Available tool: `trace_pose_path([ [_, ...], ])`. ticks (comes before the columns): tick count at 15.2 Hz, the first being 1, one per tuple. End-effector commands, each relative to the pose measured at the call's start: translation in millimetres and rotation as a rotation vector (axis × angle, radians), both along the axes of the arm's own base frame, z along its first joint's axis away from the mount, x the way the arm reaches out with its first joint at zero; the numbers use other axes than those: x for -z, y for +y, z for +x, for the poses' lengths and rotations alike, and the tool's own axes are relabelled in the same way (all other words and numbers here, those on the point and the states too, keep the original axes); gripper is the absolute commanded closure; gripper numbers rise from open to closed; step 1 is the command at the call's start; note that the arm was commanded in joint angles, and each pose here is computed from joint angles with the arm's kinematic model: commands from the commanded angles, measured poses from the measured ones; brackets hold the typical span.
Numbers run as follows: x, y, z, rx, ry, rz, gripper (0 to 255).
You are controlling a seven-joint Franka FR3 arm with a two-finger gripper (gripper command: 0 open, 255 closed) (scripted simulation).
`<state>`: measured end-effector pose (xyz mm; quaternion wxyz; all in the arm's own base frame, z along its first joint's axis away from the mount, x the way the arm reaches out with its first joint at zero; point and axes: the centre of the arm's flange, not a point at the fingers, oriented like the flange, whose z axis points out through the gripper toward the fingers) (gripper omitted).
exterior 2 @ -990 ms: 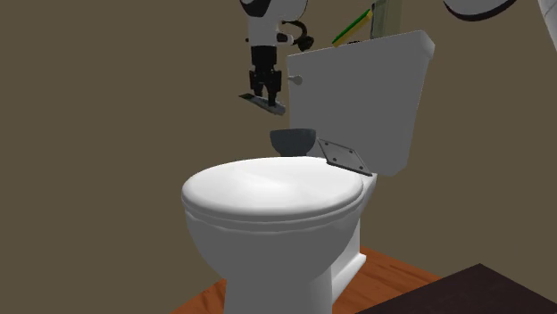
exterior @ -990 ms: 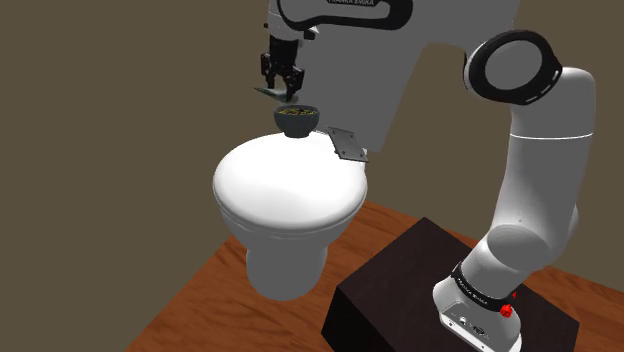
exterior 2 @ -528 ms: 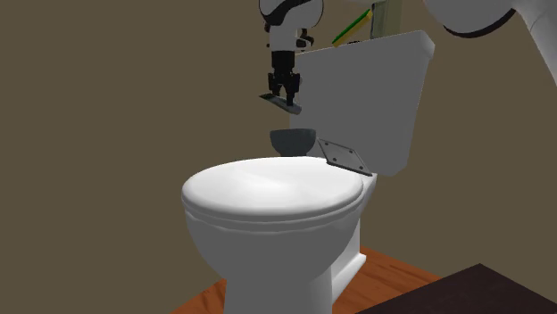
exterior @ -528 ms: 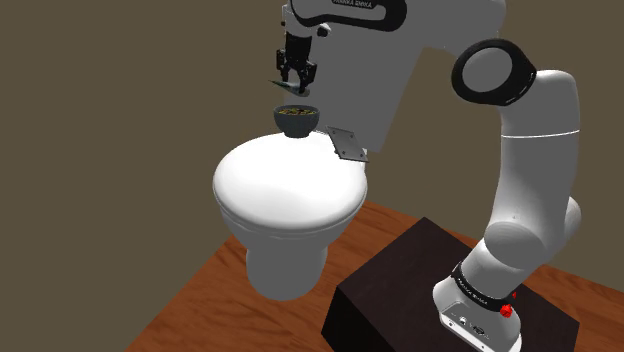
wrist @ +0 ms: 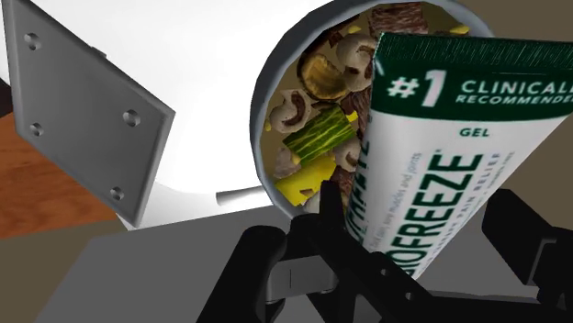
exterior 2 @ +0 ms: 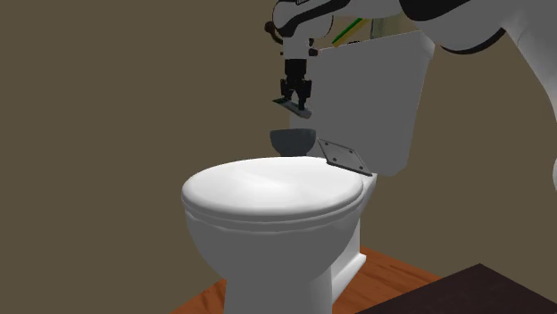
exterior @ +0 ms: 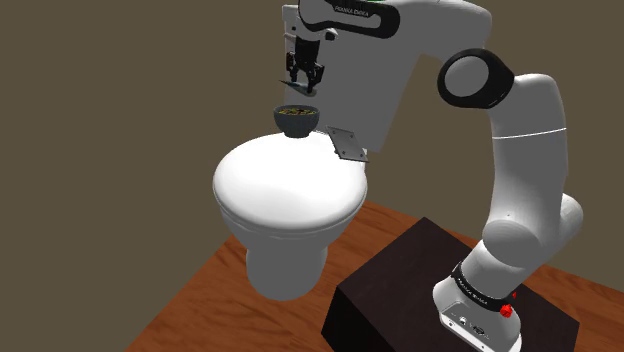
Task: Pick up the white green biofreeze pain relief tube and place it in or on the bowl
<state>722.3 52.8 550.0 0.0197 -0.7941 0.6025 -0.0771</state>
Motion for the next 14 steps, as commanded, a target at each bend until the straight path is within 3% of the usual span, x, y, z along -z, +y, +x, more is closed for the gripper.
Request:
trace_pose_path([
  [1,11,-1,0,0.0,-0.001,0.0,255],
  [10,59,-1,0,0.0,-0.001,0.0,255],
  [14,59,-1,0,0.0,-0.001,0.0,255],
])
